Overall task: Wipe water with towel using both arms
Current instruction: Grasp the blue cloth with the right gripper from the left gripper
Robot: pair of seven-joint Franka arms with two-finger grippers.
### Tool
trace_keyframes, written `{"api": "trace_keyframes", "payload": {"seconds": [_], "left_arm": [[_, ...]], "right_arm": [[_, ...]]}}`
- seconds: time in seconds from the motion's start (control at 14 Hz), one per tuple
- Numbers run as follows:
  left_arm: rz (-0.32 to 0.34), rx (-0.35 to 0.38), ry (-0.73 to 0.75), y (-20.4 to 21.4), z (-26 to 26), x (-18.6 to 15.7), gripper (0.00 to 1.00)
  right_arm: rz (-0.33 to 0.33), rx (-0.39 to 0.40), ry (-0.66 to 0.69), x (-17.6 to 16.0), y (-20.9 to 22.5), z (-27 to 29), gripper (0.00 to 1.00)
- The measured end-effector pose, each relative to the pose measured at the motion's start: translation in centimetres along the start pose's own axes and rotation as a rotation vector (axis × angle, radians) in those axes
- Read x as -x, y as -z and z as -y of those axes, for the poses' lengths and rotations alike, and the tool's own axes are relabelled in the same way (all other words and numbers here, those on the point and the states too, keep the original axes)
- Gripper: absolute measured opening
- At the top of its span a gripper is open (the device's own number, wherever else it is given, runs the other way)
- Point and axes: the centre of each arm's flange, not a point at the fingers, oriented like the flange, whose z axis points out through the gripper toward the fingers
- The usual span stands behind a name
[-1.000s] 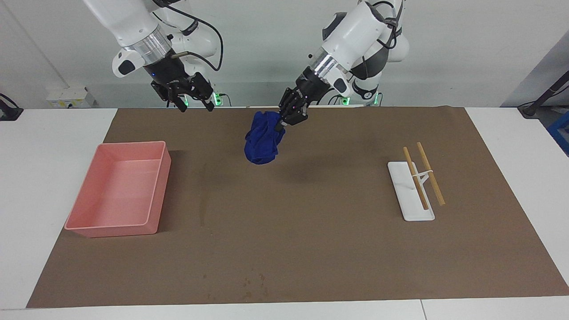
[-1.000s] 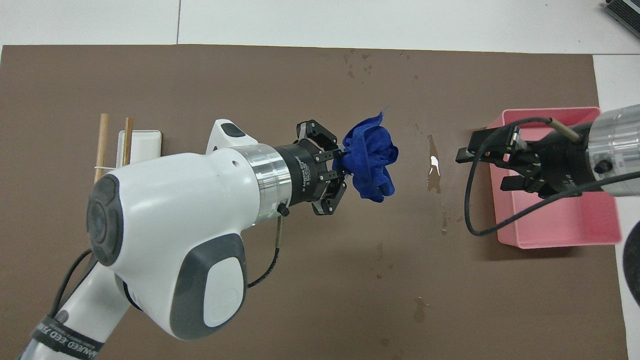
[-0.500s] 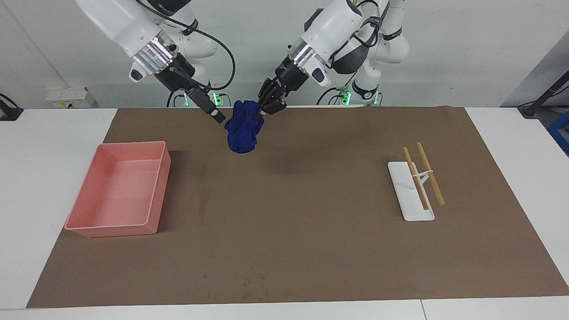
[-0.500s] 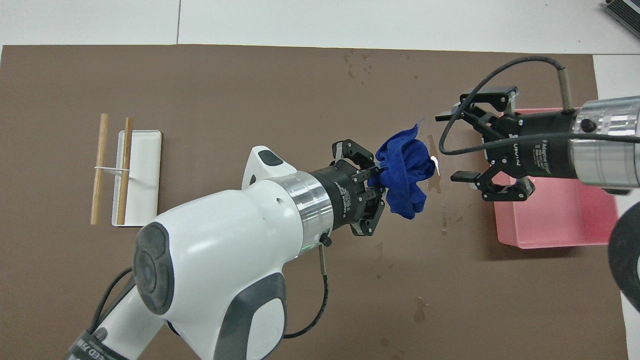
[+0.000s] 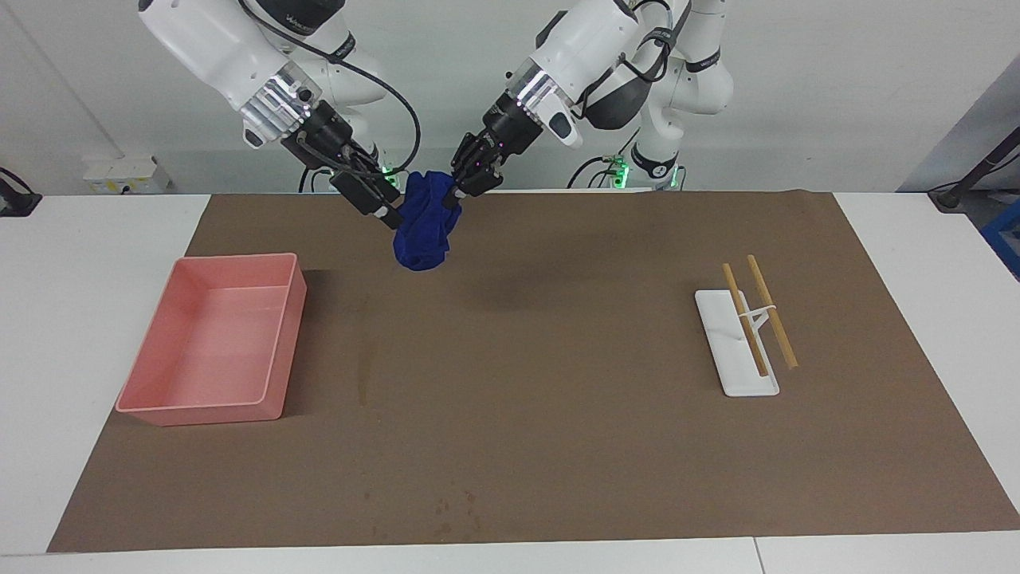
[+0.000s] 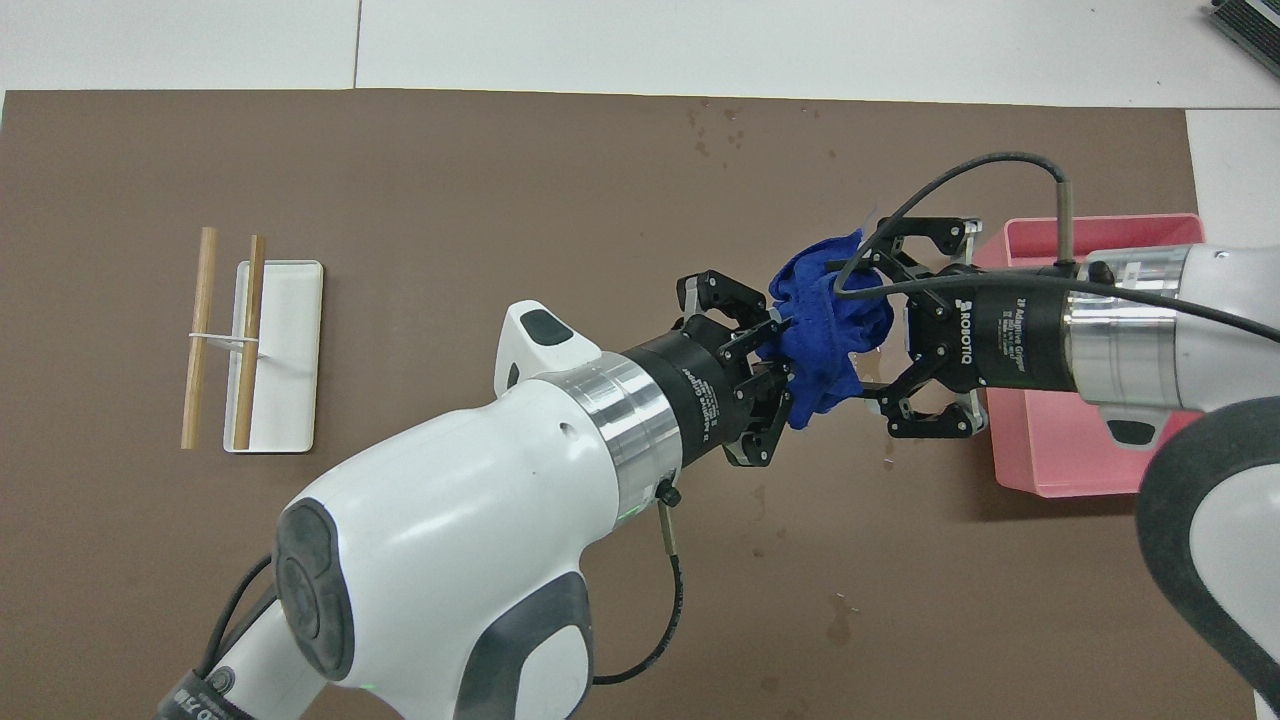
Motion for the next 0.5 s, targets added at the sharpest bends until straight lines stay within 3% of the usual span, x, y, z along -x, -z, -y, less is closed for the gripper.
{"api": "trace_keyframes", "payload": {"seconds": [0.29, 0.5], "left_arm": [[0.005, -0.001, 0.002, -0.08, 0.37, 0.29, 0.18], [0.004, -0.005, 0.002, -0.22, 0.61, 0.28, 0.18]], "right_arm": [[0.006, -0.001, 0.002, 0.46, -0.04, -0.94, 1.00], [0.002, -0.017, 0.040, 0.61, 0.04, -0.84, 0.68]]}}
